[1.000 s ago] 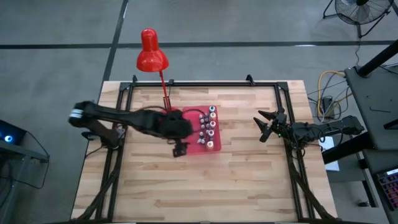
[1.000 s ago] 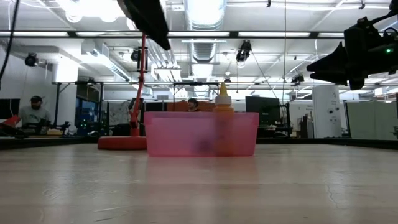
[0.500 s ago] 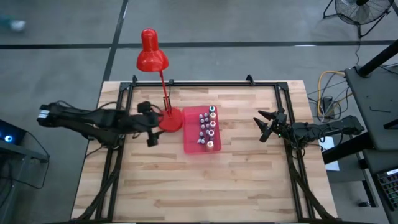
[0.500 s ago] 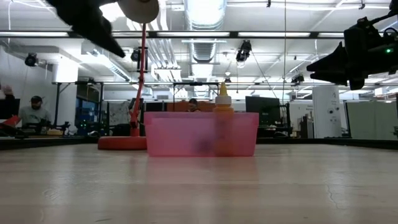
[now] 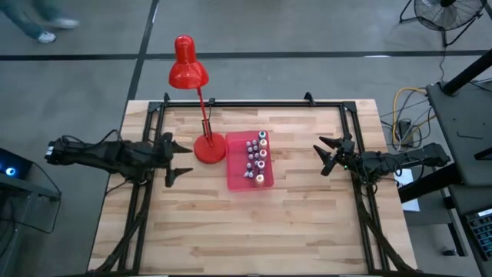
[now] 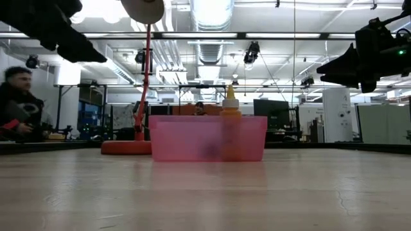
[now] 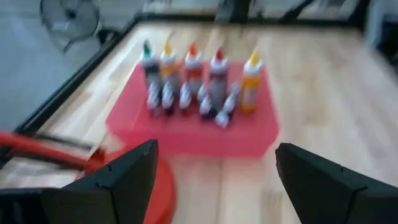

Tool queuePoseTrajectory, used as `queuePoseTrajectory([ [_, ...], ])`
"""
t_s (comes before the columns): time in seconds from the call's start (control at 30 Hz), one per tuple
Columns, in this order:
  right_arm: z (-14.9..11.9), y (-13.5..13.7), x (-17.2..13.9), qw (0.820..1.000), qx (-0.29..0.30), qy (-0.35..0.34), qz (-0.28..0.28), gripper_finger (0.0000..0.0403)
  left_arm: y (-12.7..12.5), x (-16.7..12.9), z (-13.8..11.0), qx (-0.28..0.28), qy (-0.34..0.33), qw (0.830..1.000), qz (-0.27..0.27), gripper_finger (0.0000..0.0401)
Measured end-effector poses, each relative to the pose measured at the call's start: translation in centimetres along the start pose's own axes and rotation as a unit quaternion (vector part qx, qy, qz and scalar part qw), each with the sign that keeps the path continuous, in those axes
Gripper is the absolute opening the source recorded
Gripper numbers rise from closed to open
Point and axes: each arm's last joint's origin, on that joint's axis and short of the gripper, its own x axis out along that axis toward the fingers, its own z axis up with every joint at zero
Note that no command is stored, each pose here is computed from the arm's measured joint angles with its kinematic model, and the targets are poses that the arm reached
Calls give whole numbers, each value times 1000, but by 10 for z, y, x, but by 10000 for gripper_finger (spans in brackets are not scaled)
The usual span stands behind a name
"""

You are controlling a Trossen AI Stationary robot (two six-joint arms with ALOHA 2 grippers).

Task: Pick & Place food coloring
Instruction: Return to Home Position

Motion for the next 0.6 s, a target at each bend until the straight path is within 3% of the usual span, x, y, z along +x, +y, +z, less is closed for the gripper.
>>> queuePoseTrajectory([
  [0.2,0,0,0,1000,0,0,0,215,1,0,-18,-16,-66,998,-18,294],
  [0.4,0,0,0,1000,0,0,0,215,7,2,-44,-24,-86,995,46,293],
  [0.6,0,0,0,1000,1,0,0,215,11,0,-58,-36,-130,988,70,293],
])
